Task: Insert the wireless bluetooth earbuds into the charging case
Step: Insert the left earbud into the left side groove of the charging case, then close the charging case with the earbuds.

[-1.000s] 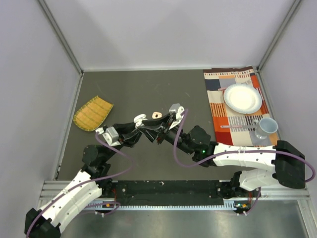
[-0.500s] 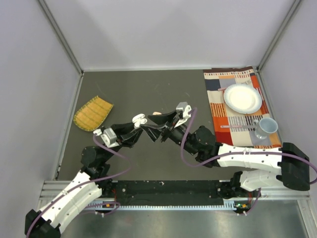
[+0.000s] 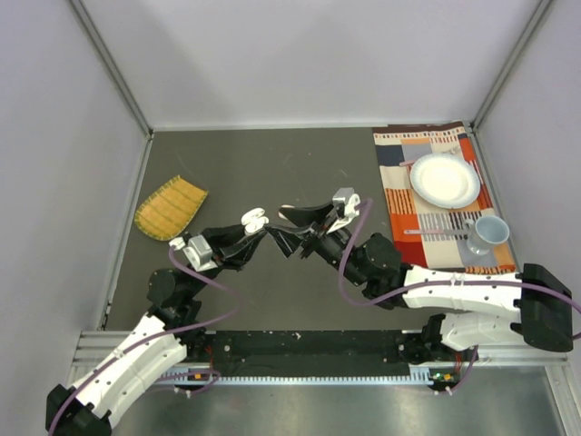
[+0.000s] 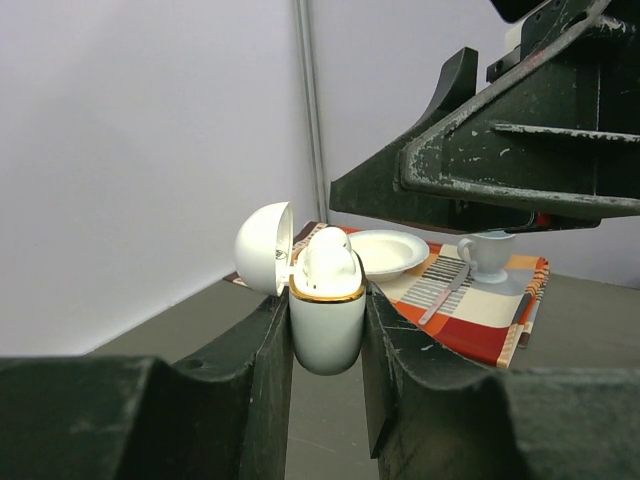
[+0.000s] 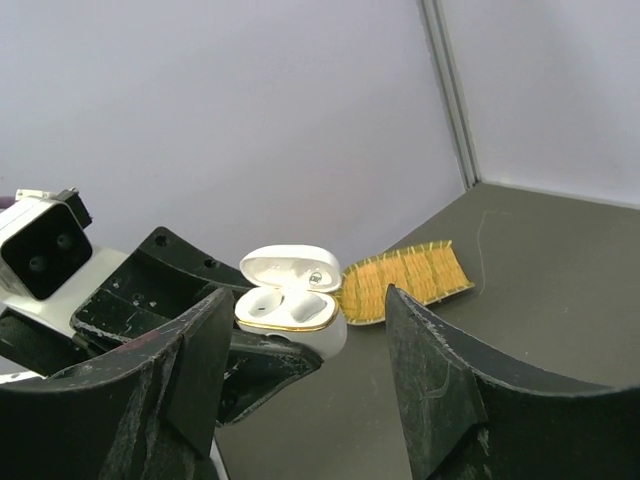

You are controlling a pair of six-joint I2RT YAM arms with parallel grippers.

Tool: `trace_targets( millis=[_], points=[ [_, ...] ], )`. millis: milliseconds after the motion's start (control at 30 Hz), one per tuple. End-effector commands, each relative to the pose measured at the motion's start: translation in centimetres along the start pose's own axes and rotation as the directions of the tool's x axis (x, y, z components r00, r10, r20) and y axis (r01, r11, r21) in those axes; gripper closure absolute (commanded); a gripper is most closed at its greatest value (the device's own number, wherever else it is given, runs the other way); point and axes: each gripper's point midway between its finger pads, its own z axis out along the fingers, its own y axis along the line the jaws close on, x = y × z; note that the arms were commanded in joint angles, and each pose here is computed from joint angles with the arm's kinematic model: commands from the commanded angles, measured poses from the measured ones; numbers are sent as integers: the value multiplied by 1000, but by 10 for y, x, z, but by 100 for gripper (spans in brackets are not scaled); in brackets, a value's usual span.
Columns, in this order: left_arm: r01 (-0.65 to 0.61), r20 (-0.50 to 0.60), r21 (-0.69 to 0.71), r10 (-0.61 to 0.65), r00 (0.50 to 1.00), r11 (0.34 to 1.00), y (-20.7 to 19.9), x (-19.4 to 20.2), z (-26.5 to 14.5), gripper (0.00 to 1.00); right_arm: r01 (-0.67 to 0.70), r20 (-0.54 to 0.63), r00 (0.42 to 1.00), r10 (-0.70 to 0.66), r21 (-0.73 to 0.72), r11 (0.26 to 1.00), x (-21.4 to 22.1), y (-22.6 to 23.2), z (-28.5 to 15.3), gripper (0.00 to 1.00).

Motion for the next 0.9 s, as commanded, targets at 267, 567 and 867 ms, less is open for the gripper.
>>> trace_targets(
  millis=[267, 567, 867],
  points=[
    [-18, 48, 8, 17, 999, 1000, -1, -15, 5, 100, -31, 62, 998, 20, 171, 985, -19, -30, -12, 15],
    [13, 28, 30, -13, 1000, 999, -4, -8, 9, 100, -73, -124, 986, 115, 304, 950, -22, -58, -16, 1],
    [53, -19, 117, -51, 999, 992, -20, 3, 7, 100, -22, -369, 905, 209, 452, 892, -13, -97, -16, 1]
  ],
)
